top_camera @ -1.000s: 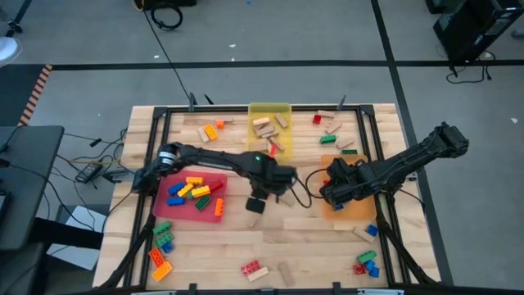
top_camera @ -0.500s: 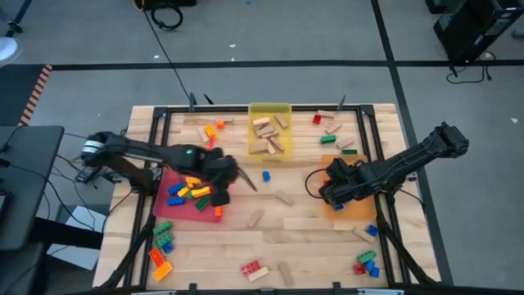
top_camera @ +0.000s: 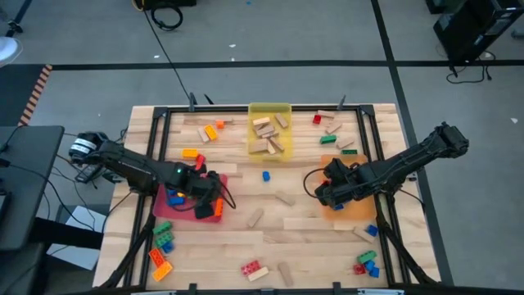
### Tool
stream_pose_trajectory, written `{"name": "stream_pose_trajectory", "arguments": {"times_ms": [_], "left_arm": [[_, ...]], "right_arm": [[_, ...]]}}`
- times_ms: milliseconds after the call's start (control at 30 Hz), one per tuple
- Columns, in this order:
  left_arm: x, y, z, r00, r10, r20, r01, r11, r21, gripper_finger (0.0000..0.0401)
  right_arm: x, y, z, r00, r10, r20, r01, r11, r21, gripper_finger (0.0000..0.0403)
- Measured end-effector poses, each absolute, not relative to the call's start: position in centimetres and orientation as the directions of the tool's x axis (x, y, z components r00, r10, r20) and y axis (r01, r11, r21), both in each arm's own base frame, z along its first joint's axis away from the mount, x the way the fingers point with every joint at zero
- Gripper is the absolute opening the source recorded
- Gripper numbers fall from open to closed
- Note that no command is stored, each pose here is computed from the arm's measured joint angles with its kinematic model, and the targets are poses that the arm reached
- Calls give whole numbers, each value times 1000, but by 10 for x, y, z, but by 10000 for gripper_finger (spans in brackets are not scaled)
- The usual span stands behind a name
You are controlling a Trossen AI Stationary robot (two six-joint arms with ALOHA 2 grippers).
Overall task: Sort blocks by size
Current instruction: Put the 3 stud orange game piece into the pink bin, then put the 3 stud yellow game piece into the pink bin
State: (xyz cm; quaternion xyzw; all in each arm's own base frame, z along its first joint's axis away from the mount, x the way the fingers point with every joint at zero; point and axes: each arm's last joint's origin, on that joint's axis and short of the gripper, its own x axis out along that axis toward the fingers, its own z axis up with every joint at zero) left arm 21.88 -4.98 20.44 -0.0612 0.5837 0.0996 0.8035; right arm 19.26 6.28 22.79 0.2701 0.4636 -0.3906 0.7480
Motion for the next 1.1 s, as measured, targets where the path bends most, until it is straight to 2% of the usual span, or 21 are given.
{"name": "stream_pose_trajectory", "arguments": {"times_ms": [233, 600, 733, 933, 1100], "left_arm": [[214, -50, 196, 276, 92, -957, -228, 973, 28, 162], [213, -50, 196, 270, 92, -958, -208, 977, 36, 167], [214, -52, 200, 258, 40, -965, -217, 976, -17, 168], [211, -51, 220, 181, 59, -982, -289, 957, 4, 166], [207, -49, 239, 113, 94, -989, -482, 876, 28, 166]], "right_arm": [[196, 64, 228, 295, -320, -900, 842, 533, 86, 262], [196, 64, 228, 296, -320, -900, 866, 487, 112, 258], [196, 64, 228, 296, -319, -900, 874, 470, 121, 260], [196, 64, 228, 299, -318, -900, 877, 463, 128, 263], [196, 64, 228, 299, -318, -900, 877, 464, 127, 260]]}}
